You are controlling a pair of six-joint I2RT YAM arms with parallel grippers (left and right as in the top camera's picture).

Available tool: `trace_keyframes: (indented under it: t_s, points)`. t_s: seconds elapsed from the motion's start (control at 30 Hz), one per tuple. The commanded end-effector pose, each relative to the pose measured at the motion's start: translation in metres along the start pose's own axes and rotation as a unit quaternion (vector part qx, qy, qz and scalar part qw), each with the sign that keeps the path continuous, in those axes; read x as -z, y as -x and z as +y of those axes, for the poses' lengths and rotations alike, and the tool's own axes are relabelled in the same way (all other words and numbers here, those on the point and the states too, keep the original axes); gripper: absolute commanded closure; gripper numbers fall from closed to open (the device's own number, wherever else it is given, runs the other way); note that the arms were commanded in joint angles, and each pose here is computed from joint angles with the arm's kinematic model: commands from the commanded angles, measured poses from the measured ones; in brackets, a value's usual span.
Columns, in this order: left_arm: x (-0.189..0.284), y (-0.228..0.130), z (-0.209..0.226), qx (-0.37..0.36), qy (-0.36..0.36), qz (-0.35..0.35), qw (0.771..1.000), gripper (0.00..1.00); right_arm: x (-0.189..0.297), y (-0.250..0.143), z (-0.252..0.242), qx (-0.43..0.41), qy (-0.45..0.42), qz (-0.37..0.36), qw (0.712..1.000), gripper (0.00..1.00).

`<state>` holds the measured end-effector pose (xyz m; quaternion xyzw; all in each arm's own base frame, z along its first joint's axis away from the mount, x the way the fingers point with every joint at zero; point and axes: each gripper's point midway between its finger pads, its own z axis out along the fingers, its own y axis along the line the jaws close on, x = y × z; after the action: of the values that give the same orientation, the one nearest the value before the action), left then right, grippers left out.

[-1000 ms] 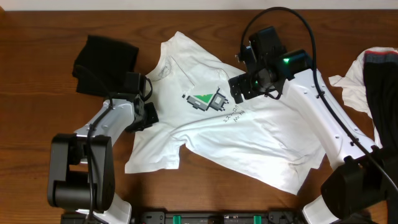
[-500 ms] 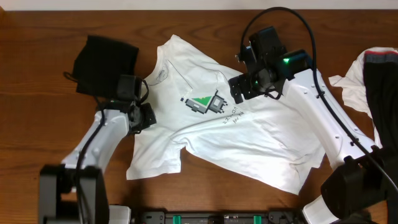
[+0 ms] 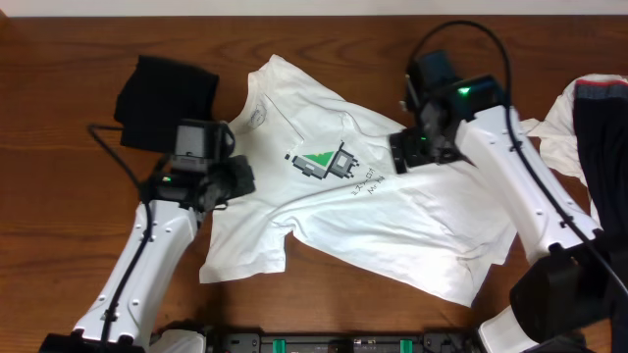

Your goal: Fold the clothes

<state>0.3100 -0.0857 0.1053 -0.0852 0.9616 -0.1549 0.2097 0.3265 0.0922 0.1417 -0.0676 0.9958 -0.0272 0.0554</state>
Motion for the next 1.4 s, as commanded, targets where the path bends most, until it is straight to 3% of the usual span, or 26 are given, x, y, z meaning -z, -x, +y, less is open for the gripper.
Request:
trace_keyframes:
  t_s: [0.0,0.13,0.3,0.37,0.43,0.47,0.5,0.6,0.77,0.93,1.3,1.37]
  points:
    - [0.0,-0.012,-0.021,-0.036,-0.024,0.013,0.999,0.92,0.015,-0.012,-0.023,-0.069,-0.022,0.005,0.997,0.15]
    - [-0.002,-0.015,-0.023,-0.056,0.005,0.005,0.998,0.9,0.01,-0.029,-0.042,-0.116,-0.032,0.042,0.992,0.54]
    - [-0.003,-0.026,-0.022,-0.043,0.015,0.022,0.999,0.83,-0.014,-0.055,-0.055,-0.159,-0.023,0.094,0.982,0.65]
    - [-0.002,-0.031,-0.019,-0.042,0.02,0.033,0.998,0.67,-0.028,-0.063,-0.052,-0.156,-0.006,0.11,0.982,0.66]
    - [-0.002,-0.036,-0.017,-0.041,0.025,0.043,0.998,0.43,-0.036,-0.069,-0.05,-0.131,0.001,0.119,0.984,0.62]
    - [-0.002,-0.038,-0.016,-0.04,0.027,0.047,0.998,0.18,-0.04,-0.073,-0.049,-0.118,0.001,0.124,0.985,0.6]
    - [-0.001,-0.04,-0.014,-0.04,0.03,0.051,0.997,0.02,-0.043,-0.076,-0.049,-0.108,0.002,0.128,0.986,0.58]
    - [-0.001,-0.04,-0.014,-0.039,0.03,0.053,0.997,0.02,-0.049,-0.085,-0.047,-0.091,0.002,0.143,0.986,0.5]
    - [-0.001,-0.04,-0.014,-0.039,0.03,0.052,0.997,0.02,-0.067,-0.096,-0.04,-0.075,0.001,0.151,0.986,0.47]
    - [-0.001,-0.041,-0.015,-0.033,0.027,0.053,0.998,0.02,-0.091,-0.106,-0.038,-0.064,0.002,0.149,0.987,0.55]
    - [-0.001,-0.041,-0.015,-0.028,0.028,0.053,0.998,0.02,-0.122,-0.116,-0.038,-0.033,0.004,0.133,0.991,0.54]
    - [-0.001,-0.041,-0.015,-0.028,0.028,0.053,0.998,0.02,-0.129,-0.12,-0.038,-0.022,0.005,0.132,0.991,0.58]
